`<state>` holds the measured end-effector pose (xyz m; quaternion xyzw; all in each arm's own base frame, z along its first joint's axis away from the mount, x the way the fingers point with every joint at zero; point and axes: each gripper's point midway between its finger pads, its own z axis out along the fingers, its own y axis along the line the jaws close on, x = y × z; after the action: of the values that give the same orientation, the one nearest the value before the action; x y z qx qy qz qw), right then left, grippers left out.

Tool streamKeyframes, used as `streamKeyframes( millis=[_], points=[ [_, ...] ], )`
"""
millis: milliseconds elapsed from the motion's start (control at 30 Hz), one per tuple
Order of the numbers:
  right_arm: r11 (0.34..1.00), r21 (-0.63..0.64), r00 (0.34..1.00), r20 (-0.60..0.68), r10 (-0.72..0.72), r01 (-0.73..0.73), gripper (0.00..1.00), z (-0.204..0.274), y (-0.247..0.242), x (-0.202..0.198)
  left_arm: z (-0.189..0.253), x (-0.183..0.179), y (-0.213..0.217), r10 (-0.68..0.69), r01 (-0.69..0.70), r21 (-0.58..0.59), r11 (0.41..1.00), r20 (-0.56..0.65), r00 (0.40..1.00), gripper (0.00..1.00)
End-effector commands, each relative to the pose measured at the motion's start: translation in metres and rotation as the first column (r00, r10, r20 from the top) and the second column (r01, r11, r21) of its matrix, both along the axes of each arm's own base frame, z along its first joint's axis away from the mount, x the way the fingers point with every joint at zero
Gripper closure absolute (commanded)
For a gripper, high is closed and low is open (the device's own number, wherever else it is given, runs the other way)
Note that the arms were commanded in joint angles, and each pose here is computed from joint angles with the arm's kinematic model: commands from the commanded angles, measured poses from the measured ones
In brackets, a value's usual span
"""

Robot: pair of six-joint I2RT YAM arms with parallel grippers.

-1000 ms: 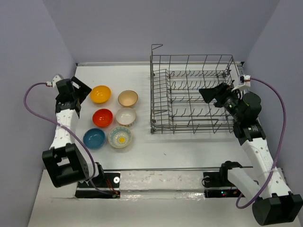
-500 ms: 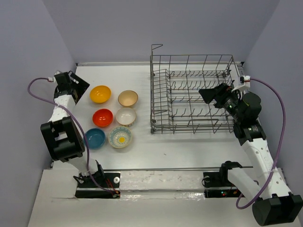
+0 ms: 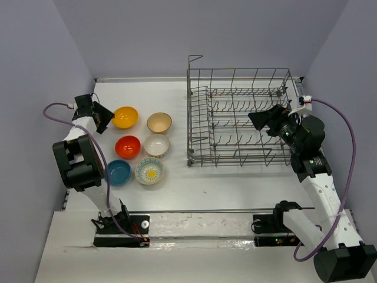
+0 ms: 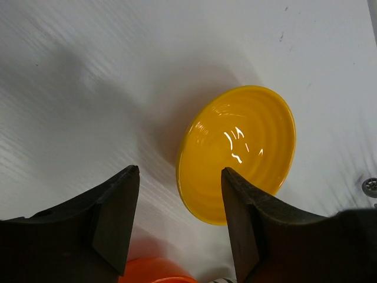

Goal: Load the bowls into the dish rack

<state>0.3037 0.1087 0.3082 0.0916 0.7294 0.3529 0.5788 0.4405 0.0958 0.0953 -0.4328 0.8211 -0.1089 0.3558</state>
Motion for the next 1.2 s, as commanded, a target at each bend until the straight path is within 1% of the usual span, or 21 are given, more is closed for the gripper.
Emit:
streamKeyframes(
  millis=[0, 133, 533, 700, 800, 867, 1000, 1033, 1133, 1167],
  points=[
    [1.0, -0.01, 0.997, 0.071, -0.024, 0.025, 0.0, 0.025, -0.006, -0.002, -0.007, 0.003, -0.006, -0.008, 0.008, -0.008, 1.0, -0.005, 1.0, 0.35],
    [1.0, -0.012, 0.997, 0.075, -0.024, 0.025, 0.0, 0.027, -0.006, -0.001, -0.015, 0.004, -0.006, -0.001, 0.001, -0.018, 1.0, -0.019, 1.0, 0.39],
    [1.0, -0.009, 0.997, 0.069, -0.017, 0.018, 0.0, 0.029, -0.004, -0.001, -0.025, 0.011, -0.007, -0.007, 0.006, -0.021, 1.0, -0.037, 0.999, 0.44],
    [1.0, -0.012, 0.998, 0.065, -0.018, 0.019, 0.0, 0.028, -0.005, -0.002, -0.028, 0.014, -0.009, -0.007, 0.006, -0.021, 1.0, -0.043, 0.999, 0.5],
    [1.0, -0.014, 0.998, 0.057, -0.017, 0.017, 0.0, 0.025, -0.005, -0.002, -0.029, 0.017, -0.011, -0.012, 0.011, -0.02, 1.0, -0.043, 0.999, 0.51],
    [1.0, -0.017, 0.998, 0.06, -0.018, 0.019, 0.0, 0.026, -0.005, -0.003, -0.028, 0.02, -0.013, -0.019, 0.018, -0.024, 1.0, -0.036, 0.999, 0.55],
    [1.0, -0.017, 0.998, 0.055, -0.018, 0.019, 0.0, 0.025, -0.005, -0.003, -0.028, 0.024, -0.017, -0.027, 0.027, -0.026, 0.999, -0.029, 0.999, 0.62],
    [1.0, -0.02, 0.998, 0.055, -0.017, 0.019, 0.0, 0.024, -0.005, -0.003, -0.027, 0.024, -0.017, -0.029, 0.028, -0.027, 0.999, -0.027, 0.999, 0.69],
    [1.0, -0.021, 0.999, 0.05, -0.017, 0.018, 0.0, 0.023, -0.005, -0.003, -0.024, 0.027, -0.018, -0.031, 0.031, -0.027, 0.999, -0.016, 0.999, 0.83],
    [1.0, -0.019, 0.999, 0.05, -0.016, 0.017, 0.0, 0.024, -0.005, -0.003, -0.02, 0.028, -0.017, -0.032, 0.032, -0.024, 0.999, -0.009, 0.999, 0.94]
  ],
)
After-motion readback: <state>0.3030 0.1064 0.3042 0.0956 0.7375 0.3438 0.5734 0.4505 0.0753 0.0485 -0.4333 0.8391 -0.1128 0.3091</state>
